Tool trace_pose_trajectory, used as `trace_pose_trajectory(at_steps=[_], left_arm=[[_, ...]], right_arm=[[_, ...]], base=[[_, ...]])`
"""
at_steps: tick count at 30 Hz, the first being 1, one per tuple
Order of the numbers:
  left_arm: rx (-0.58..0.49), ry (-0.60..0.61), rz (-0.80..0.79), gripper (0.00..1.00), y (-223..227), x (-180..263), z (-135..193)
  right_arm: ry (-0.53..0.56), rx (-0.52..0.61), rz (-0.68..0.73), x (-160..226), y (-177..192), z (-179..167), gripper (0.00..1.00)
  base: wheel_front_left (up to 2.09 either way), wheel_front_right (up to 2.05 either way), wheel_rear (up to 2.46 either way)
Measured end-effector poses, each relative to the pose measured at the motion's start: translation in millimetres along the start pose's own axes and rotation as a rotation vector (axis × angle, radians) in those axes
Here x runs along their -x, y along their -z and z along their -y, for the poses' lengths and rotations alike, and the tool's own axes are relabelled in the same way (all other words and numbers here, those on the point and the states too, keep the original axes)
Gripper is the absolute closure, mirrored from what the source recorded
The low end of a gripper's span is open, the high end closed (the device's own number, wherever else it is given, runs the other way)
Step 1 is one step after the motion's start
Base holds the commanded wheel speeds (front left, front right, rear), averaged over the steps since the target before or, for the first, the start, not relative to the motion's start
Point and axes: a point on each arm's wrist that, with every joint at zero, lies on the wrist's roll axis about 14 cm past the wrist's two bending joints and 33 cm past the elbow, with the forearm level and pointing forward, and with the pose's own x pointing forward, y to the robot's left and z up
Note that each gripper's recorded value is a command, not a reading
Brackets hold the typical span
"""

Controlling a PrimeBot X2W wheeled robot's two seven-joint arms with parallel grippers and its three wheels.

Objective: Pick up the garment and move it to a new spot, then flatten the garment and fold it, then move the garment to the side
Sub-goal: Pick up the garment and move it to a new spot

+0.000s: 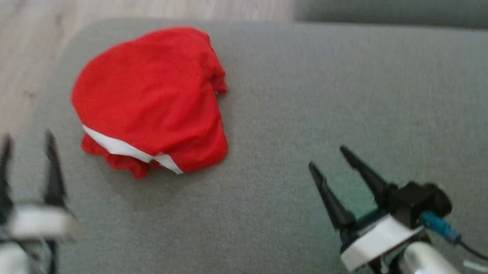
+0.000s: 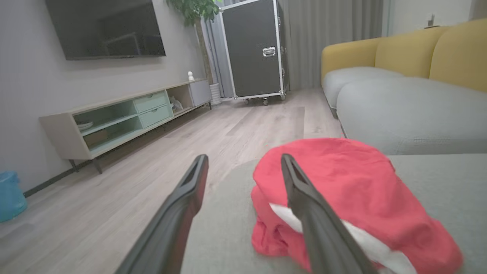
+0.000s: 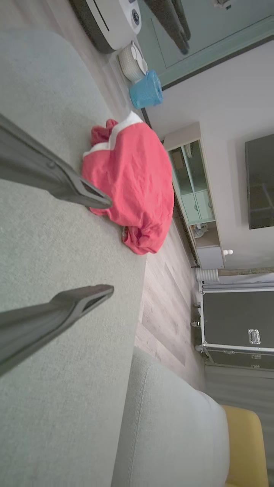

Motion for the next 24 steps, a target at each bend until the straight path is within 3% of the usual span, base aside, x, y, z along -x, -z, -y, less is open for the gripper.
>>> trace_pose_trajectory(at_steps=[5,9,15,23,24], left_arm=[[-0.060,0.022,-0.115,0.00,-8.7,-72.5,-14.0],[-0.075,0.096,-0.320,0.00,23.0,-117.7,6.2],[-0.036,0.134,-0.633,0.00,92.9,-121.5,24.4],[0.055,0.154,-0.753,0.00,121.5,-125.6,43.8],[0.069,0.155,-0.759,0.11,123.2,-124.9,45.4]], right_arm=[[0.065,0.013,0.003,-11.5,4.8,34.6,0.00],[0.130,0.006,-0.016,-15.1,18.0,66.1,0.00],[0.199,-0.008,-0.040,-10.0,32.2,94.3,0.00],[0.238,-0.024,-0.064,-3.0,43.3,106.7,0.00],[0.239,-0.025,-0.065,-2.8,43.8,107.0,0.00]], base=[[0.00,0.00,0.00],[0.00,0.00,0.00],[0.00,0.00,0.00],[0.00,0.00,0.00],[0.00,0.00,0.00]])
